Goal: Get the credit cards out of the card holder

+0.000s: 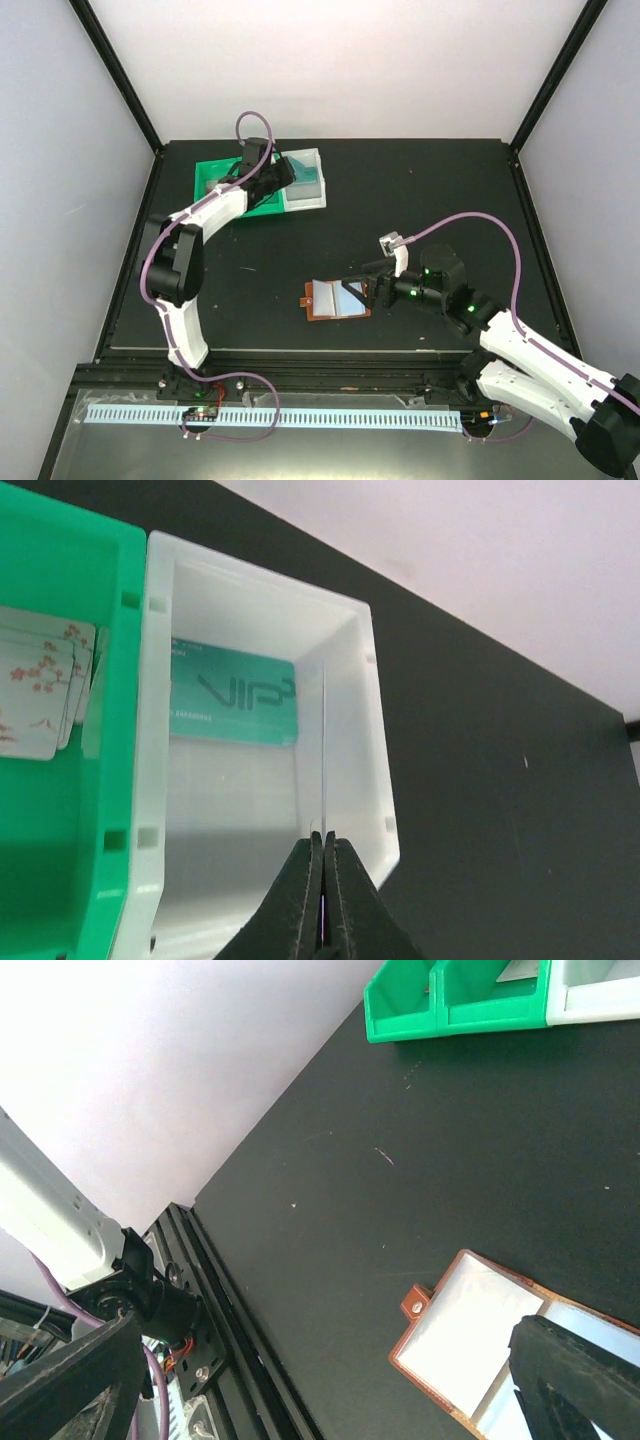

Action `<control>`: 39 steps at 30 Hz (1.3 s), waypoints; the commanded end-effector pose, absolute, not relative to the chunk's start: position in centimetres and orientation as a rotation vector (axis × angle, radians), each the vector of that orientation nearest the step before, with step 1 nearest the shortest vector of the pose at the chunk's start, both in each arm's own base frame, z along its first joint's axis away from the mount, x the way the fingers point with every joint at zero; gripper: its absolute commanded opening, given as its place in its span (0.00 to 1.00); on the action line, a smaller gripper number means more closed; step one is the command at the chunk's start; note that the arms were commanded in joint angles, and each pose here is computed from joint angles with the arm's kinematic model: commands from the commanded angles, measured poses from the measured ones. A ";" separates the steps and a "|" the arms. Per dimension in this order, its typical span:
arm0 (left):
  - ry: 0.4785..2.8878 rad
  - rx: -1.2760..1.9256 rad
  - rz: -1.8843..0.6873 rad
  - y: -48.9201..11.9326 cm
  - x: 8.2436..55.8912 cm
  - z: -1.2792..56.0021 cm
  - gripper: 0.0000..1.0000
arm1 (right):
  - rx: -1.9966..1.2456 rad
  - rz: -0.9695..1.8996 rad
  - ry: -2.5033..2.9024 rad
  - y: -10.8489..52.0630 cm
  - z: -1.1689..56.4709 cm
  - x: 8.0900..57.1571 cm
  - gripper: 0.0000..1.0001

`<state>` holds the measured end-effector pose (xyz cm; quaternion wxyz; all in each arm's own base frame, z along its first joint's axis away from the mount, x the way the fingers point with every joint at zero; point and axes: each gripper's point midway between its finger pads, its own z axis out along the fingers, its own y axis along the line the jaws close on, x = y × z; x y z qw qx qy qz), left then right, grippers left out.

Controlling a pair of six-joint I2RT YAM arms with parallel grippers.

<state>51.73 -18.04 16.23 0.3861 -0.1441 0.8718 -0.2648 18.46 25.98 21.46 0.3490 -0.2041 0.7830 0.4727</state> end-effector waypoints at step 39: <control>2.241 -0.480 -0.610 -18.4 59.0 11.3 0.03 | -0.509 1.110 2.046 25.5 21.8 20.0 1.00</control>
